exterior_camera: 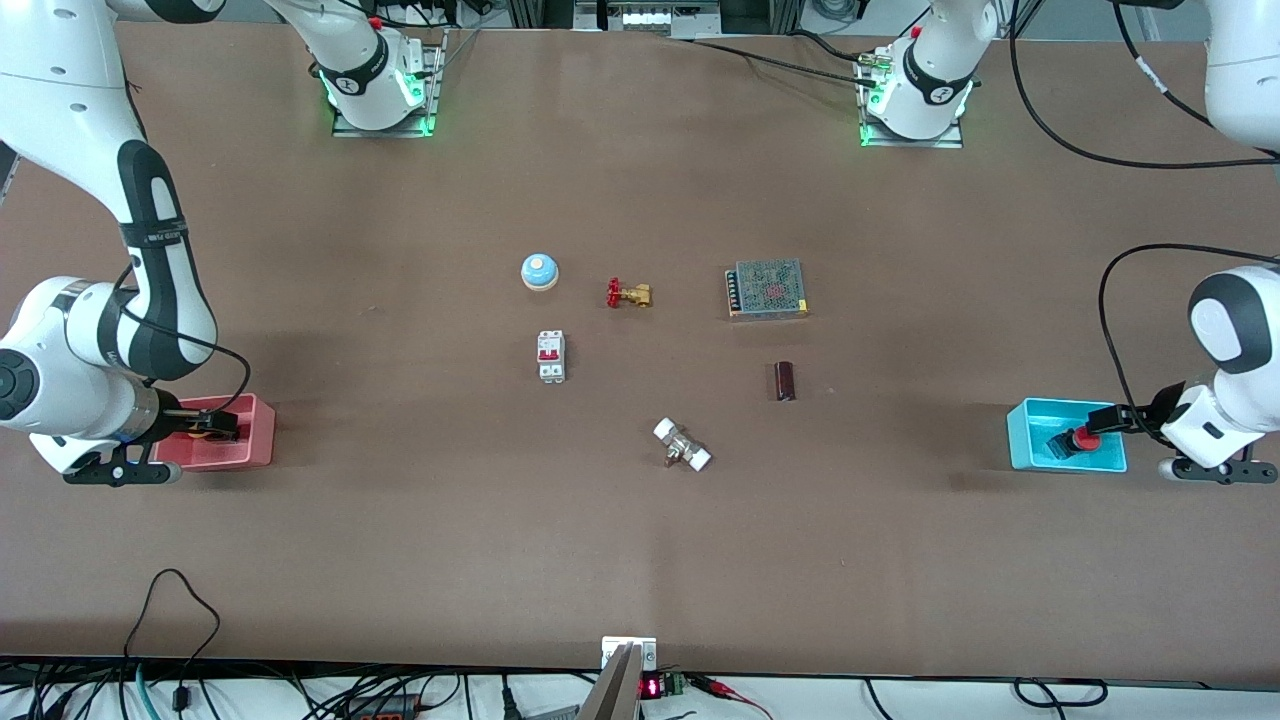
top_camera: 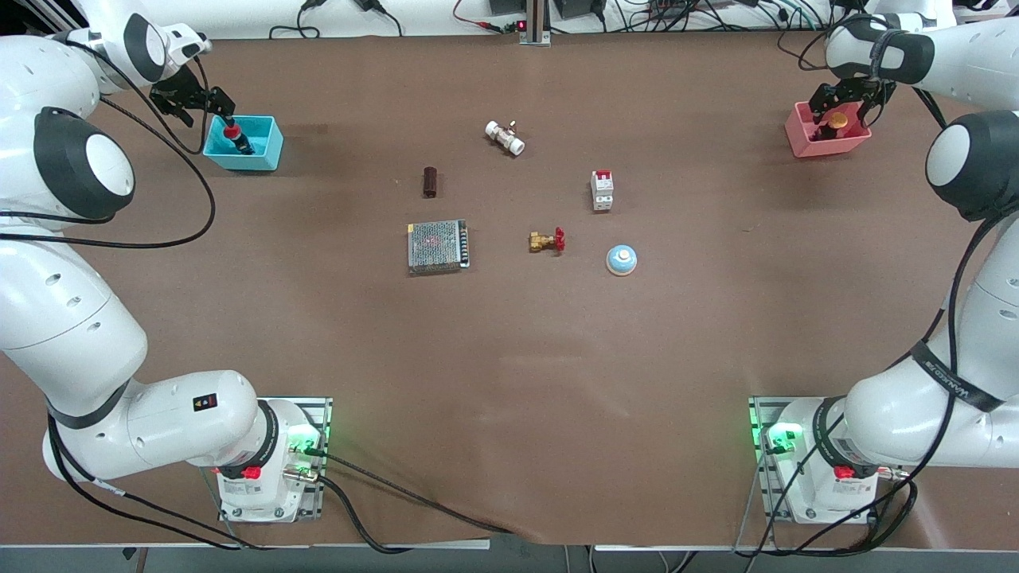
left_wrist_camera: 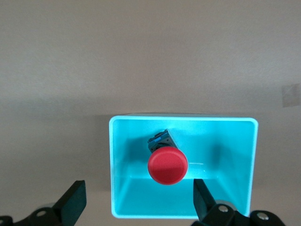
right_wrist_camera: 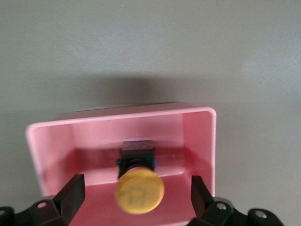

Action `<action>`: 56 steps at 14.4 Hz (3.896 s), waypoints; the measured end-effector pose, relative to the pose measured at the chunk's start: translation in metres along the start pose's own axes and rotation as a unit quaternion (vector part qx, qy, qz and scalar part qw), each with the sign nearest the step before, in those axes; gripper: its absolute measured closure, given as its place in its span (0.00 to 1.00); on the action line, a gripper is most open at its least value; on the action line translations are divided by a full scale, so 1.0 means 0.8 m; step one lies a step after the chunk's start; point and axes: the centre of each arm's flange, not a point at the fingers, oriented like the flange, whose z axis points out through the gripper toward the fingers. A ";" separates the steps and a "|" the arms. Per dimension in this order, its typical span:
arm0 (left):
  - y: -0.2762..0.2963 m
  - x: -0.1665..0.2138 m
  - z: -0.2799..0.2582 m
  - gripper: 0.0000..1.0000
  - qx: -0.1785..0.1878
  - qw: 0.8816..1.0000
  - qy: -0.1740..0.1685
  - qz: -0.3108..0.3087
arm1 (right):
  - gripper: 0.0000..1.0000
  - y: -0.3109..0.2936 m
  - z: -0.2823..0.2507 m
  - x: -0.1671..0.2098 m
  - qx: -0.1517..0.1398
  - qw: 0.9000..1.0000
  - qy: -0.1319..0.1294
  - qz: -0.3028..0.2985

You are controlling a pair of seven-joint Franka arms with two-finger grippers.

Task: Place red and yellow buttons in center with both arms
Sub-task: 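Close the right gripper on the yellow button while the left gripper grasps the red, then lift the yellow button with the right gripper while the left gripper lifts the red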

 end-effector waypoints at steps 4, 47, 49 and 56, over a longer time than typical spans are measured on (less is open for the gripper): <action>0.009 0.006 0.003 0.00 -0.001 1.000 0.001 0.002 | 0.00 0.014 0.020 -0.002 0.003 1.000 -0.001 0.000; 0.238 0.016 -0.032 0.63 -0.001 0.997 -0.059 -0.053 | 0.59 -0.406 -0.121 -0.018 0.105 0.993 -0.051 -0.004; 0.249 0.017 0.000 0.63 0.000 0.996 -0.067 -0.054 | 0.59 -0.420 -0.092 -0.024 0.101 0.994 -0.051 0.001; 0.257 0.019 0.058 0.48 0.000 0.996 -0.075 -0.052 | 0.59 -0.442 -0.023 -0.039 0.090 0.994 -0.051 0.031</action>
